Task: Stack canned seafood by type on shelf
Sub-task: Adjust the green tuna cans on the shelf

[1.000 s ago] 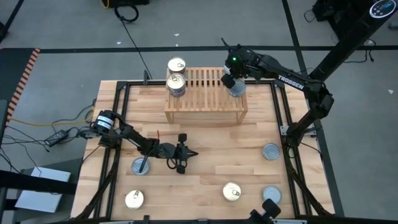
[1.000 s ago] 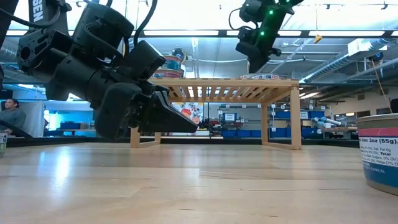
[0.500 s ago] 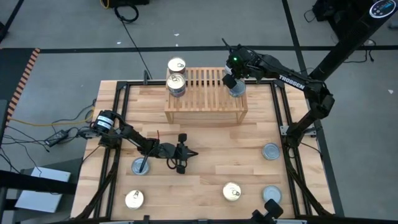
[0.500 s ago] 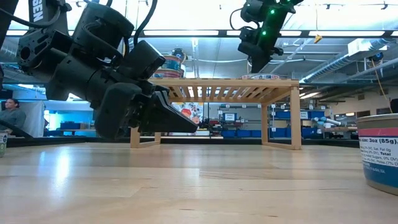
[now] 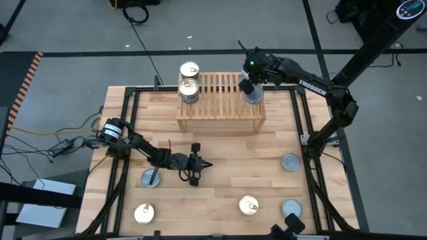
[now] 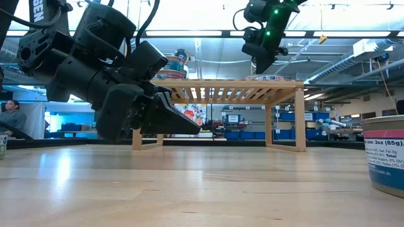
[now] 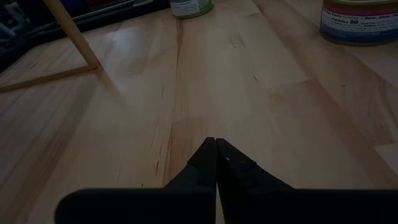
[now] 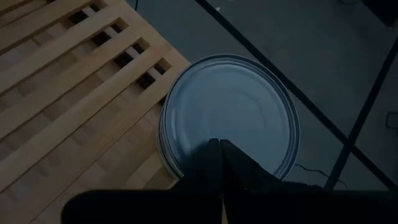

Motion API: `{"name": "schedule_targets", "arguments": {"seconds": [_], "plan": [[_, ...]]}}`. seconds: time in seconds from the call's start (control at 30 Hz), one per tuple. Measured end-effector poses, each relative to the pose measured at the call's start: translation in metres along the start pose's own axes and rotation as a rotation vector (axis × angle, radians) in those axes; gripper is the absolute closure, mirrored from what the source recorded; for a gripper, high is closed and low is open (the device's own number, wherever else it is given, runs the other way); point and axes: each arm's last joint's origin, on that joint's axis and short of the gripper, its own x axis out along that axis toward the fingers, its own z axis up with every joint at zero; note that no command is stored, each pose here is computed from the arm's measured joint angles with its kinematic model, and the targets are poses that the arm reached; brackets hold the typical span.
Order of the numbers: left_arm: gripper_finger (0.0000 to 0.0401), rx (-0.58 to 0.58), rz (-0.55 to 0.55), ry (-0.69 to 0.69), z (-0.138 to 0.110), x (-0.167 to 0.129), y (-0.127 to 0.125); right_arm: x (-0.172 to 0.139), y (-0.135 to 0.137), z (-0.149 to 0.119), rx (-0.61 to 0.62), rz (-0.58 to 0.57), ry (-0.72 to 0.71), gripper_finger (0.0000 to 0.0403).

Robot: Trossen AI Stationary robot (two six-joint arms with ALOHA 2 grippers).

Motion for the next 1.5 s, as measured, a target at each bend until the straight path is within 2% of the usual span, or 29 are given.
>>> {"name": "schedule_targets", "arguments": {"seconds": [0.1, 0.23, 0.33, 0.43, 0.57, 0.8, 1.5], "plan": [[0.0396, 0.0, 0.0, 0.0, 0.0, 0.0, 0.0, -0.011, 0.002, 0.007, 0.0, 0.007, -0.037, 0.0401], [0.0396, 0.0, 0.0, 0.0, 0.0, 0.0, 0.0, -0.04, 0.008, 0.013, -0.015, 0.028, -0.11, 0.0401], [0.0396, 0.001, 0.0, 0.0, 0.0, 0.0, 0.0, -0.055, 0.019, 0.004, -0.056, 0.066, -0.088, 0.0401], [0.0396, 0.002, 0.0, 0.0, 0.0, 0.0, 0.0, -0.062, 0.031, -0.008, -0.088, 0.116, -0.001, 0.0401], [0.0396, 0.003, 0.0, 0.0, 0.0, 0.0, 0.0, -0.055, 0.042, -0.025, -0.107, 0.123, 0.107, 0.0401], [0.0396, 0.002, 0.0, 0.0, 0.0, 0.0, 0.0, -0.033, 0.052, -0.045, -0.122, 0.106, 0.199, 0.0401], [0.0396, 0.001, 0.0, -0.001, 0.0, 0.0, 0.0, -0.022, 0.059, -0.046, -0.103, 0.149, 0.138, 0.04]]}}
